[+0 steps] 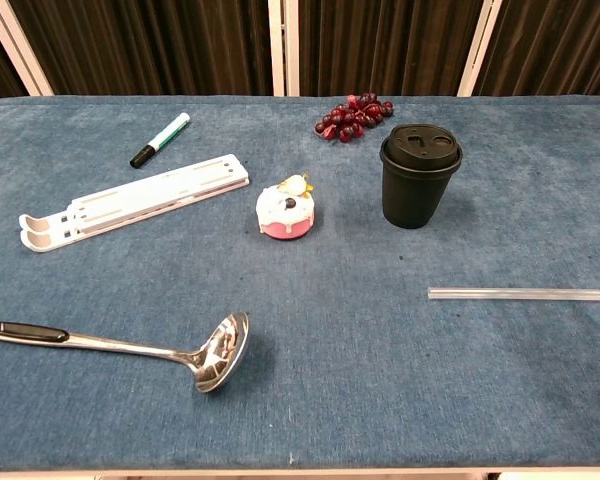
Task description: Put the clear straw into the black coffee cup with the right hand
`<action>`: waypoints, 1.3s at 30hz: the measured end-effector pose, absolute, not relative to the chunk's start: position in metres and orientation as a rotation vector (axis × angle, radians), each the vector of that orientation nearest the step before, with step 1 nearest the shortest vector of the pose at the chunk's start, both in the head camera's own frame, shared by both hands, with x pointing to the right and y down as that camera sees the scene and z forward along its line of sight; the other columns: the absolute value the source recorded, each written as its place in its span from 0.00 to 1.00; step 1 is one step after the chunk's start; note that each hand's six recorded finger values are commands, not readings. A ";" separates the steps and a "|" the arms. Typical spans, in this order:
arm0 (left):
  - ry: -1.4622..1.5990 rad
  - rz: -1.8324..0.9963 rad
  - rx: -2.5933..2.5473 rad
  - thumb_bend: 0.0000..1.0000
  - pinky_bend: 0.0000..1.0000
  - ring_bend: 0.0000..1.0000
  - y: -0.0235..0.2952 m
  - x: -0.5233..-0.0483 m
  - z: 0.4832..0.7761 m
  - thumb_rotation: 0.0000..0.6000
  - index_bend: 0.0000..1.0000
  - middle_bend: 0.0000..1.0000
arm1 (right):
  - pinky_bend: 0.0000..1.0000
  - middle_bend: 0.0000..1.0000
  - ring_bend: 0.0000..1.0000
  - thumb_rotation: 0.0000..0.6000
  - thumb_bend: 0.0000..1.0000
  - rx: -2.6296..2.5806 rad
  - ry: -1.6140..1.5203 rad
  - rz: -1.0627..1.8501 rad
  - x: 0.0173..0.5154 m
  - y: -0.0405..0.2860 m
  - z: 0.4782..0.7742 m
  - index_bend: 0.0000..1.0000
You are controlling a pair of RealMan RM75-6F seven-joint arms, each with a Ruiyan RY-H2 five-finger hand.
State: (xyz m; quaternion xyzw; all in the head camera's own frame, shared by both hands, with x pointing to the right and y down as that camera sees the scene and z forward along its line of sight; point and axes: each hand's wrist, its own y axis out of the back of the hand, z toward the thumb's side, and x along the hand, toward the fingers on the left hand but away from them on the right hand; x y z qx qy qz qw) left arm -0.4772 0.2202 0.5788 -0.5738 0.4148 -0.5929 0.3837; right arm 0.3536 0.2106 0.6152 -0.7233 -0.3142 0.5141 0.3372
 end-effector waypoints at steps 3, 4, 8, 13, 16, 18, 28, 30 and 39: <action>1.057 -1.517 -1.464 0.08 0.01 0.07 0.221 -0.478 0.580 1.00 0.13 0.14 | 0.22 0.19 0.11 1.00 0.40 -1.875 -0.737 1.350 0.336 0.213 0.634 0.33; 1.058 -1.519 -1.464 0.08 0.01 0.07 0.222 -0.479 0.580 1.00 0.13 0.14 | 0.22 0.20 0.13 1.00 0.41 -1.867 -0.713 1.350 0.329 0.213 0.640 0.37; 1.059 -1.527 -1.460 0.08 0.01 0.07 0.223 -0.482 0.580 1.00 0.13 0.14 | 0.24 0.23 0.15 1.00 0.45 -1.797 -0.618 1.347 0.307 0.212 0.661 0.48; 1.061 -1.529 -1.464 0.08 0.01 0.07 0.223 -0.482 0.582 1.00 0.13 0.14 | 0.24 0.25 0.16 1.00 0.50 -1.708 -0.522 1.344 0.285 0.208 0.679 0.53; 1.061 -1.532 -1.466 0.08 0.01 0.07 0.223 -0.483 0.583 1.00 0.13 0.14 | 0.24 0.25 0.16 1.00 0.50 -1.672 -0.480 1.349 0.275 0.207 0.688 0.53; 1.061 -1.534 -1.466 0.08 0.01 0.07 0.223 -0.484 0.584 1.00 0.13 0.14 | 0.24 0.25 0.16 1.00 0.50 -1.670 -0.462 1.360 0.270 0.207 0.694 0.53; 1.067 -1.536 -1.466 0.08 0.01 0.07 0.224 -0.487 0.586 1.00 0.13 0.14 | 0.24 0.25 0.16 1.00 0.54 -1.672 -0.410 1.381 0.260 0.207 0.705 0.56; 1.067 -1.538 -1.465 0.08 0.01 0.07 0.225 -0.488 0.586 1.00 0.13 0.14 | 0.24 0.25 0.16 1.00 0.55 -1.672 -0.407 1.383 0.260 0.207 0.706 0.56; 1.071 -1.545 -1.463 0.08 0.01 0.07 0.226 -0.490 0.587 1.00 0.13 0.14 | 0.24 0.25 0.16 1.00 0.58 -1.675 -0.390 1.397 0.258 0.207 0.711 0.58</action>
